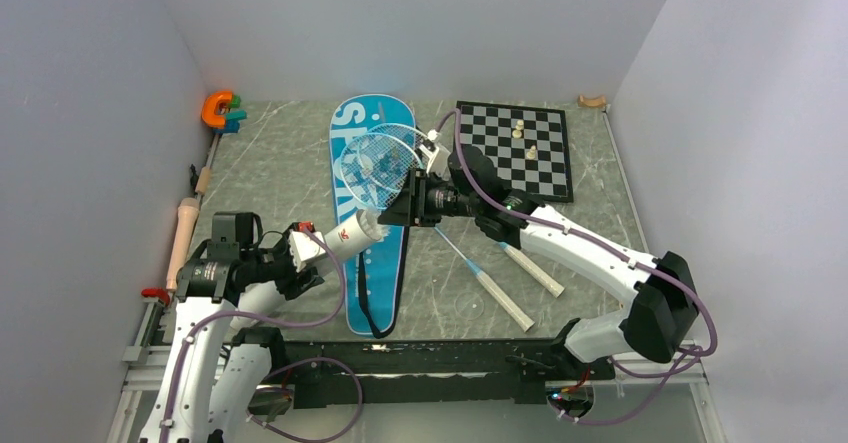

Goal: Pack up the badminton gear

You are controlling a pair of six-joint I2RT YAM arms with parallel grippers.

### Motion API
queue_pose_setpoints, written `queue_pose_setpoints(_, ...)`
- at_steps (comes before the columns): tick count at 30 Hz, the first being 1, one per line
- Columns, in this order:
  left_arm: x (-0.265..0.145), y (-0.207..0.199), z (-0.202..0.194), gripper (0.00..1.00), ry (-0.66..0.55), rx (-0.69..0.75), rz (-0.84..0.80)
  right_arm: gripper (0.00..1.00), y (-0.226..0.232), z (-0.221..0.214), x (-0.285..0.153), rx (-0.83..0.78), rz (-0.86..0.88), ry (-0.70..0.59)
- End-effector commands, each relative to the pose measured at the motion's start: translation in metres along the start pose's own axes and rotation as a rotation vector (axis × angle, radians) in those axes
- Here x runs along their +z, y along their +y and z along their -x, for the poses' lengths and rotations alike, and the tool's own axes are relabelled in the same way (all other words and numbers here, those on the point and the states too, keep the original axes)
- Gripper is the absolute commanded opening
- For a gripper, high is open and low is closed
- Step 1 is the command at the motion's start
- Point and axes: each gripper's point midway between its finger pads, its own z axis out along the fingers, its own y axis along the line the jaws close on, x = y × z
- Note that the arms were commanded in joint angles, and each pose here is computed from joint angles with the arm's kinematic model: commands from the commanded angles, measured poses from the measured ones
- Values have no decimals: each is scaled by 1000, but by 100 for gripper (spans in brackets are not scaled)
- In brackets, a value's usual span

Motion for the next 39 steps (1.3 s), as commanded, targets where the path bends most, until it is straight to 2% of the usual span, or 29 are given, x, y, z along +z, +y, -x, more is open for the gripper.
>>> queue_pose_setpoints(1, -3, 2, 18, 38, -61, 44, 1, 44, 11, 17, -19, -90, -13, -35)
queue_pose_setpoints(8, -4, 2, 19, 38, -64, 43, 3, 45, 7, 11, -14, -119, -21, 9)
queue_pose_setpoints(17, -6, 0, 26, 40, -82, 41, -13, 41, 12, 4, 5, -165, -37, 68)
queue_pose_setpoints(22, -8, -2, 30, 40, -97, 40, -19, 39, -1, -5, 14, -180, -95, 100)
queue_pose_setpoints(27, -9, -3, 35, 40, -109, 46, -21, 49, 0, -11, 19, -217, -115, 110)
queue_pose_setpoints(37, -12, -5, 42, 40, -128, 51, -26, 56, 12, -34, 45, -230, -76, 171)
queue_pose_setpoints(39, -12, -5, 42, 40, -125, 50, -27, 63, 14, -33, 44, -234, -72, 167)
